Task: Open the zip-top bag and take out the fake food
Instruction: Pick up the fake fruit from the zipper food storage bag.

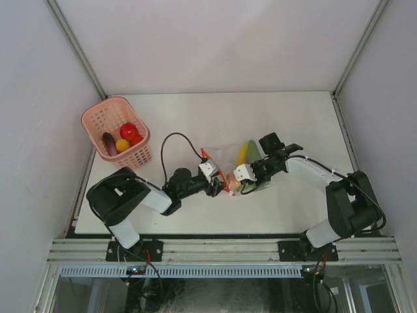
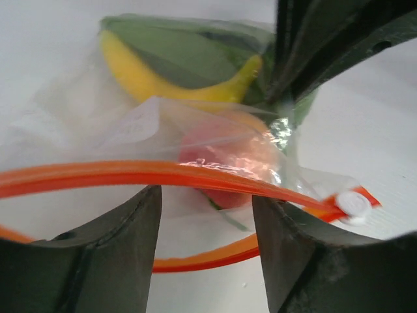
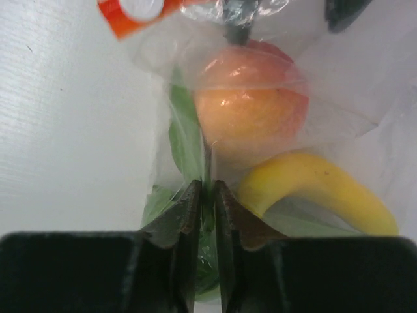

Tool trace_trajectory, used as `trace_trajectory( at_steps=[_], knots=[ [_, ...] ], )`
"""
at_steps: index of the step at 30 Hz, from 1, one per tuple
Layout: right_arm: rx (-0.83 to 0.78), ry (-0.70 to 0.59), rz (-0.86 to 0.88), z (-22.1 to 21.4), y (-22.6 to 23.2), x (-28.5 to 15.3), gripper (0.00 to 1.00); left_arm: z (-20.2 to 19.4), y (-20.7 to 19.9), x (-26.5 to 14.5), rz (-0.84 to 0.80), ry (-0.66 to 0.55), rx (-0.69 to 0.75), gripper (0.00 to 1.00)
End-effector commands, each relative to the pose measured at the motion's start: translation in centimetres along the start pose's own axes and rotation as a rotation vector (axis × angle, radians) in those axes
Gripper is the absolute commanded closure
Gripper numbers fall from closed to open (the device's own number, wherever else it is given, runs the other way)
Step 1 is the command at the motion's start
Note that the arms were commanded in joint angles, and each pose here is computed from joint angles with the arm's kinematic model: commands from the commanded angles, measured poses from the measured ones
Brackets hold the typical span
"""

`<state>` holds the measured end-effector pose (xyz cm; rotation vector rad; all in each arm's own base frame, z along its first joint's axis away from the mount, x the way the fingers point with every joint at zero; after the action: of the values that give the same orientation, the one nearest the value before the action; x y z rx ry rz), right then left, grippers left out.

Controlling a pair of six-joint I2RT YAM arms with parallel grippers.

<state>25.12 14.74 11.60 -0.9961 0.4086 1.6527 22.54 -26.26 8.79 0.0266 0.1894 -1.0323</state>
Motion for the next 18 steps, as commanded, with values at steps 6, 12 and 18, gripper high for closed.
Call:
trace_trajectory(
  at_steps=[6,12,18],
  knots=[
    [-0.043,-0.081,-0.022,1.7,0.0,0.5,0.73,0.6,-2.0,0.9,-0.084,-0.129,0.176,0.23],
    [-0.018,-0.094,-0.017,2.3,-0.2,1.4,0.82,0.0,-1.7,1.6,-0.053,-0.106,0.167,0.15],
    [0.015,-0.064,-0.031,2.1,-0.8,1.6,1.00,-1.2,-1.5,1.5,-0.039,-0.078,0.160,0.08]
  ],
)
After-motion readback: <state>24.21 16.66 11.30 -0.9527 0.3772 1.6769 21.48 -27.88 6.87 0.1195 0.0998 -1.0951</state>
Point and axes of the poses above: each gripper's point midway between its finger pads, its own x axis out along the fingers, its own y axis along the line the jaws close on, z = x × y, the point moved 7 cm from there along -x, back along the fingers, and after that the axes turned 1 degree about x, right-handed, at the moved point
